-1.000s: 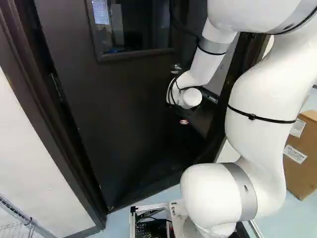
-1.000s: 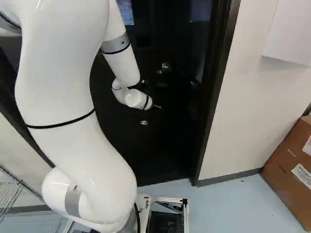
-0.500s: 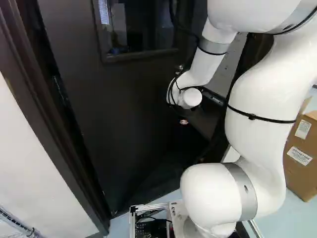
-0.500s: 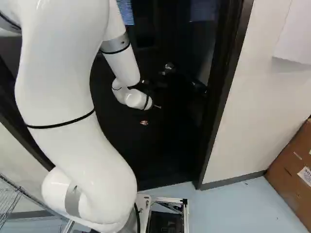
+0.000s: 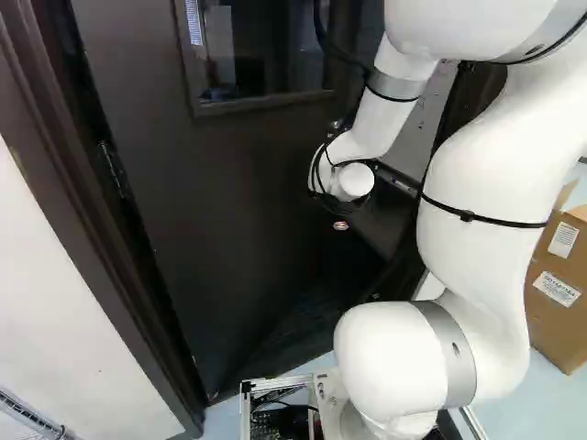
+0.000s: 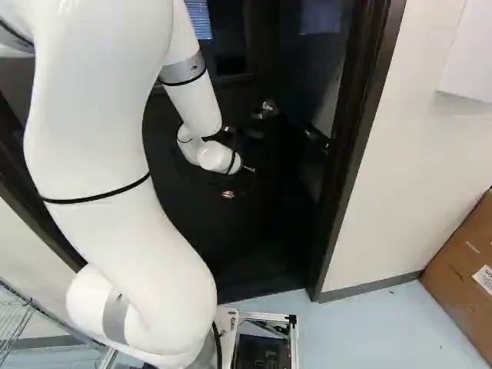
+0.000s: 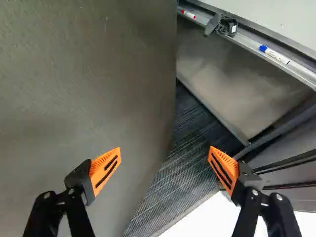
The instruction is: Open the door and move inside
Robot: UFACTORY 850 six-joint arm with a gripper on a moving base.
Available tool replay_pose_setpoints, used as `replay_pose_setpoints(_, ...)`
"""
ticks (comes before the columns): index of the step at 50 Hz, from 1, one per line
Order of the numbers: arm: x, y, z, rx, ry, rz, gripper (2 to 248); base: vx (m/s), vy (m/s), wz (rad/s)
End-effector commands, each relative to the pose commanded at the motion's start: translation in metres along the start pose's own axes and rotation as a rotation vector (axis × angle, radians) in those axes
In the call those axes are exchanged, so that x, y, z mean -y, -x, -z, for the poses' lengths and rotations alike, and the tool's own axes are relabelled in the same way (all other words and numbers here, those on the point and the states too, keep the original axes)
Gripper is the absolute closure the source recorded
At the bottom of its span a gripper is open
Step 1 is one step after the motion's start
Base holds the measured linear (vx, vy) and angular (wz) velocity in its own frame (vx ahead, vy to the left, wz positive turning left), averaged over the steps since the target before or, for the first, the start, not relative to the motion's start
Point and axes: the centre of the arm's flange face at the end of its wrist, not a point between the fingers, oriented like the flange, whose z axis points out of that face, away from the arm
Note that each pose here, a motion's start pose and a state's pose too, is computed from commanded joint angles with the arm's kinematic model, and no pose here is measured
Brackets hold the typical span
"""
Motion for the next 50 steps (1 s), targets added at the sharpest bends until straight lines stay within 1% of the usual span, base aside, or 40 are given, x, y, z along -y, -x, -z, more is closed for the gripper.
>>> replay_pose_setpoints(21,0.012,-0.002,-0.004,0.0,-0.02,0.016,3,0.0,0.0,0.0)
replay_pose_setpoints(50,0.037,-0.003,-0.009,0.0,-0.075,0.075,3,0.0,0.0,0.0)
